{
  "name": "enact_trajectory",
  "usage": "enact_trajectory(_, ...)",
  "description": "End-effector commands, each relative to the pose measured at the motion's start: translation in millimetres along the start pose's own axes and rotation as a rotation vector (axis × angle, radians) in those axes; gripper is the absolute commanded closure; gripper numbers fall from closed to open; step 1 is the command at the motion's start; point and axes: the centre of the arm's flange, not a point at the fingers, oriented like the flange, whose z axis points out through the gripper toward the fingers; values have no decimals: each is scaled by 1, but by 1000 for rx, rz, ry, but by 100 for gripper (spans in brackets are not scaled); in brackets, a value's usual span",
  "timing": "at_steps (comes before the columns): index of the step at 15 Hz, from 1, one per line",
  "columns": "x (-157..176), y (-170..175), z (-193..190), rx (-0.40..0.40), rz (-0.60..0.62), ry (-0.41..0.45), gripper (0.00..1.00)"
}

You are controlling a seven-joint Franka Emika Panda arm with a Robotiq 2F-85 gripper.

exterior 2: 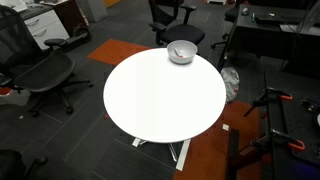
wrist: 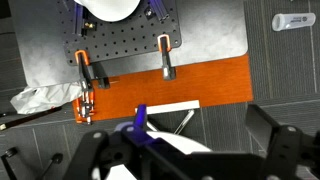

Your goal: Take the orange marker out of the grey bowl

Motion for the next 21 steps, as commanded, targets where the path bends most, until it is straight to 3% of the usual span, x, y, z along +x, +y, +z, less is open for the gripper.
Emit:
enact_trajectory(1, 0, 0, 0, 0, 0, 0, 0)
enact_trajectory(9, 3, 0, -3, 3, 2, 13, 0)
enact_trajectory(13, 28, 8, -27, 34, 66, 116, 0)
enact_trajectory(21, 110, 71, -78, 67, 316, 317, 0)
